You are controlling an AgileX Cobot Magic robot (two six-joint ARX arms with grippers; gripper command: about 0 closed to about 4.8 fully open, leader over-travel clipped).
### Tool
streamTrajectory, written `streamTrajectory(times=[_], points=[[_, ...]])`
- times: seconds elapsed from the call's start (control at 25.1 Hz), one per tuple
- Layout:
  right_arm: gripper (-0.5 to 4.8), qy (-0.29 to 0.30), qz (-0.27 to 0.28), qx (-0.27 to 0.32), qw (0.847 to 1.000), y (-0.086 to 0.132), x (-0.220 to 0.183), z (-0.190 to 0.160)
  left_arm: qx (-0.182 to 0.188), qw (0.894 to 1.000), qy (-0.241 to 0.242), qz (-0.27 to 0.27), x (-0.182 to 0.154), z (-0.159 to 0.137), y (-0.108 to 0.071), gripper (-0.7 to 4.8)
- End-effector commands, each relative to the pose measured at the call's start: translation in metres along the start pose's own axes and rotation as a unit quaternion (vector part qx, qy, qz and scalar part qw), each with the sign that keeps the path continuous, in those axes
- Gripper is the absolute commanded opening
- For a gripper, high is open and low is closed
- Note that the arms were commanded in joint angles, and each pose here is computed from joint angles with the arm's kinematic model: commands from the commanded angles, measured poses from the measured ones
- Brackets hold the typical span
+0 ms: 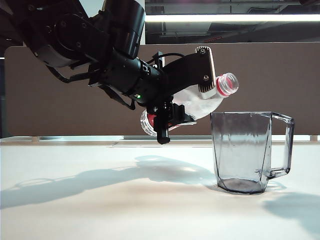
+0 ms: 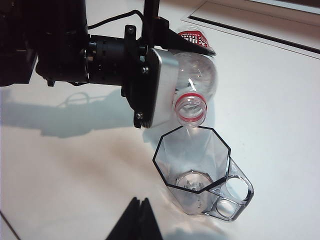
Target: Pick up the mineral water bottle with the left hand on the table and pour water into the mug until it's half full.
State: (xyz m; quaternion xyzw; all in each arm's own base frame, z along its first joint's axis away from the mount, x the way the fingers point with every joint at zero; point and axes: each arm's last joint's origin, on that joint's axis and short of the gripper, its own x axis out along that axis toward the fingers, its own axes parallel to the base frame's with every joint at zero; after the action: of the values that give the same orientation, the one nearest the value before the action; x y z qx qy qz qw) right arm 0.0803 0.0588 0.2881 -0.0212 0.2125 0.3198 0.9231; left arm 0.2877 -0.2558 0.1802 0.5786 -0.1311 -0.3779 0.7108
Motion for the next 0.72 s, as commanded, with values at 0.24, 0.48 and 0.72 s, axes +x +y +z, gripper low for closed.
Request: streamTrajectory(times=[0.24,0.48,0.72], points=[[-0.08,-0.012,0.002,0.0,1.0,0.0003,-0.0016,0.0035,0.034,0.998,-0.013,0.041,-0.0011,0.0048,0.014,2.14],[-0.08,-0.012,0.001,0.0,1.0,0.0003,-0.0016,0.0035,0.052,0.998,-0.012,0.041,-0.001,0.0047,0.0141,2.14],[-0.08,-0.012,0.001,0.0,1.0,0.0003,-0.0016,0.0035,0.066,0.997,-0.012,0.042,-0.001,0.0047,0.0141,2.14]])
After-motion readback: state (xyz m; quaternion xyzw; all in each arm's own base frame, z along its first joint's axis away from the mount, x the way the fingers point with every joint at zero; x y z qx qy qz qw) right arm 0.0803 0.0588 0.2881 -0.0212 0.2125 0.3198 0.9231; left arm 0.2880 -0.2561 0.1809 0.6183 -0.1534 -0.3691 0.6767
